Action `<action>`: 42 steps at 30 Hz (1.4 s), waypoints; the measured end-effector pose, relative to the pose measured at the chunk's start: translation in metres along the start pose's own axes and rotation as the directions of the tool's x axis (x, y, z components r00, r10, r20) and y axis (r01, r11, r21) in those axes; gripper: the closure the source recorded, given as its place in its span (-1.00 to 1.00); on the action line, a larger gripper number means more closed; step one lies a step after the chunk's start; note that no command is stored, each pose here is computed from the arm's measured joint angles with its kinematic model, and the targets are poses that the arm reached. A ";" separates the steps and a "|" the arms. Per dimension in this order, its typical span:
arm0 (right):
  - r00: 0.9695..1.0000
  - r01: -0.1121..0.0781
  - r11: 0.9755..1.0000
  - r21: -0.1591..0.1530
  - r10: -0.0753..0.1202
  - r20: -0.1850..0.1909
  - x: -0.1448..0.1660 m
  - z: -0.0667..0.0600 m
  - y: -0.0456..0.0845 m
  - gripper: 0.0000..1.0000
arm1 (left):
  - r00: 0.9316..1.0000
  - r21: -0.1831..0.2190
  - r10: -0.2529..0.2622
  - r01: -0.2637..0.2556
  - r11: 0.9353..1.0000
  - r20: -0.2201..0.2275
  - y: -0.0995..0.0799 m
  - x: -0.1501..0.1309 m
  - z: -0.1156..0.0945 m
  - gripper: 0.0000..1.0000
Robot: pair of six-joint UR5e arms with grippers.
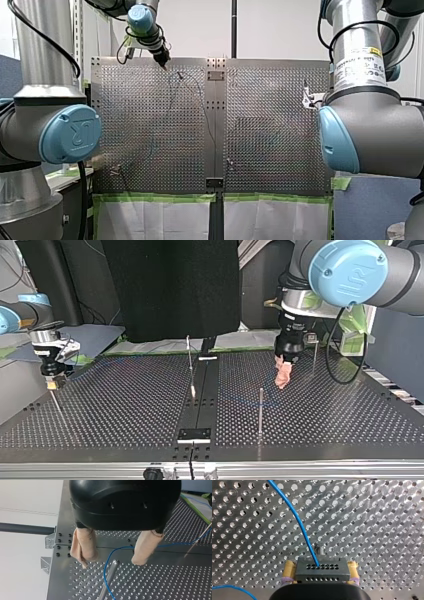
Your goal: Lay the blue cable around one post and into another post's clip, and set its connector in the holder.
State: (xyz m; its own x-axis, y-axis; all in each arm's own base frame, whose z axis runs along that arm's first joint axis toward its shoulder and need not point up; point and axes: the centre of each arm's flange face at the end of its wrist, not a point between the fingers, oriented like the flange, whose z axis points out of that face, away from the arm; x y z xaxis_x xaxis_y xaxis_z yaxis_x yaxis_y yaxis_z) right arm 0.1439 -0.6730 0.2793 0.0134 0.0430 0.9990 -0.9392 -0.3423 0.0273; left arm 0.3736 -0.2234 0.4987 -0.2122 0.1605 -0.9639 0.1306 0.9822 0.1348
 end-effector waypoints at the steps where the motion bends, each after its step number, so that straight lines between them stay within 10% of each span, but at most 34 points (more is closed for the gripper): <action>1: 1.000 0.000 1.000 0.000 0.000 0.000 0.000 0.000 0.000 -0.58 | 1.000 0.000 -0.001 0.001 1.000 -0.001 0.000 0.001 0.000 -1.00; 28: 1.000 0.000 1.000 0.000 0.000 0.001 -0.001 0.000 0.000 -0.58 | 1.000 0.004 -0.012 0.012 1.000 -0.006 -0.002 0.009 0.002 -1.00; 42: 1.000 0.001 1.000 -0.001 -0.001 -0.002 -0.002 0.001 0.001 -0.58 | 0.996 0.147 -0.090 0.087 0.985 0.013 -0.028 0.051 0.001 -1.00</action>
State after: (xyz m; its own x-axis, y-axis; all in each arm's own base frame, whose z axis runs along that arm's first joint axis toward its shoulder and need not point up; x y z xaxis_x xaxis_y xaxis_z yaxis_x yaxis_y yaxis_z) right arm 0.1433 -0.6742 0.2770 0.0133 0.0454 0.9989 -0.9395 -0.3414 0.0280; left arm 0.3600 -0.2425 0.4458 -0.2105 0.0700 -0.9751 0.2525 0.9675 0.0149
